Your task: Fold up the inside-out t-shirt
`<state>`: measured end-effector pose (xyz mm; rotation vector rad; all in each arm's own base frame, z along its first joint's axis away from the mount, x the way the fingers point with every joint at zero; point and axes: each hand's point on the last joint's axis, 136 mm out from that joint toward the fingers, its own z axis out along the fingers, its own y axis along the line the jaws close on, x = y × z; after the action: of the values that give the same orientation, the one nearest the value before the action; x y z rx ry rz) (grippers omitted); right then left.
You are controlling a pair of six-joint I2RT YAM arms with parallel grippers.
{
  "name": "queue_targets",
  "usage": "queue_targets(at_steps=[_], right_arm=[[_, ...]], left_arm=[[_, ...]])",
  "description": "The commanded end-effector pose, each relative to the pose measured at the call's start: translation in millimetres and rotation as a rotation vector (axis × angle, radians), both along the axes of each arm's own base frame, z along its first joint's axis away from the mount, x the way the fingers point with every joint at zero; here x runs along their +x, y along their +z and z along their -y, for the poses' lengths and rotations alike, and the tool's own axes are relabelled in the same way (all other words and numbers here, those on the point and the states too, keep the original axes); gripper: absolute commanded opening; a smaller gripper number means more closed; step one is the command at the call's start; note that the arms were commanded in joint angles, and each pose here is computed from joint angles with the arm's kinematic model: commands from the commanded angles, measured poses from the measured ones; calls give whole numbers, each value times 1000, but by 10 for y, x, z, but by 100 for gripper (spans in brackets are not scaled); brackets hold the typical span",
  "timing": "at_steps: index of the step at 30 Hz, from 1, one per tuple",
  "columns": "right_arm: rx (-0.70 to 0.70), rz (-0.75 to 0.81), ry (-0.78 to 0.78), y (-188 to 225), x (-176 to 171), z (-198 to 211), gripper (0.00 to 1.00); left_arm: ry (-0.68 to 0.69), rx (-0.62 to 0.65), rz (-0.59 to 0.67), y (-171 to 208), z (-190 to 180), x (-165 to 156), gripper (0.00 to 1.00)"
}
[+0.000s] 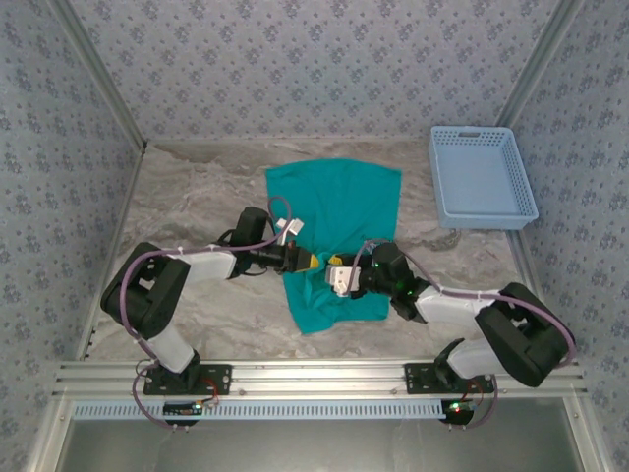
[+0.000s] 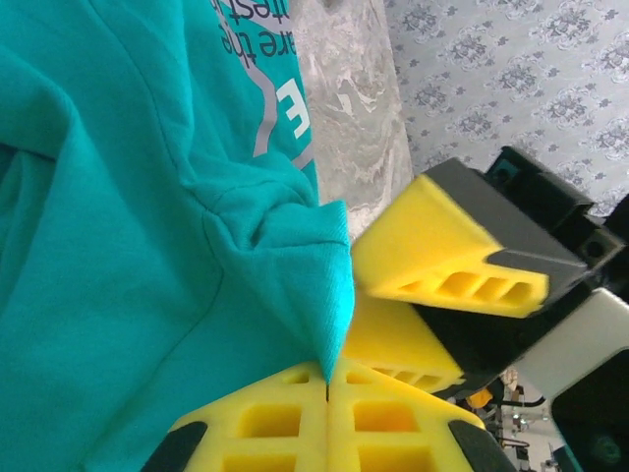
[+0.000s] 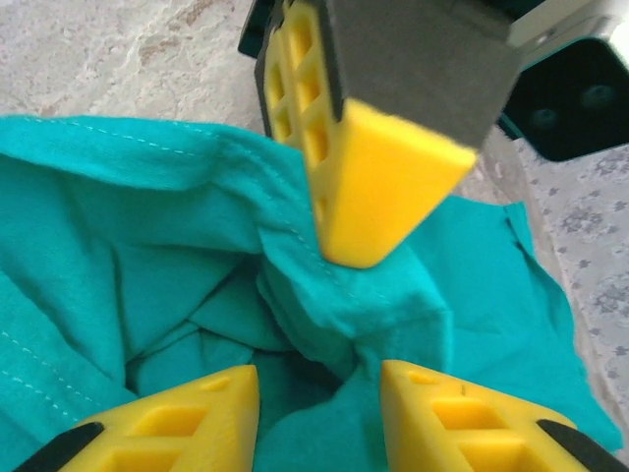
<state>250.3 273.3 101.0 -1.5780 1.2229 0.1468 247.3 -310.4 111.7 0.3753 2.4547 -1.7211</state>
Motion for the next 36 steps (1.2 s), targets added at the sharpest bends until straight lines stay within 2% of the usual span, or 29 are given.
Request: queue_targets(at_steps=[1,9,11,16,25,29,32,36], right_arm=[[55,54,-35,193,162,-93,38],[84,78,-38,270,245,-184,33],[82,72,-33,260,248,-192,27],[41,70,10,172,169,-185,31],[-13,71,65,110,127,-250,31],[-19,84,53,100,143,-244,15],[-26,83,38,83,157,-223,15],[-12,86,33,131,170,-245,0]], left_arm=[[-26,-33,-25,31,53,-41,4],[-22,-29,-75,-48,98,-8,4],[-19,-37,-80,-38,113,0,4],[-17,-48,-81,3,129,12,3],[-26,-60,-72,79,151,-6,2],[-24,-57,-69,90,146,-18,2],[-19,-38,-72,36,123,-27,5],[-1,61,-71,-157,44,-29,11]])
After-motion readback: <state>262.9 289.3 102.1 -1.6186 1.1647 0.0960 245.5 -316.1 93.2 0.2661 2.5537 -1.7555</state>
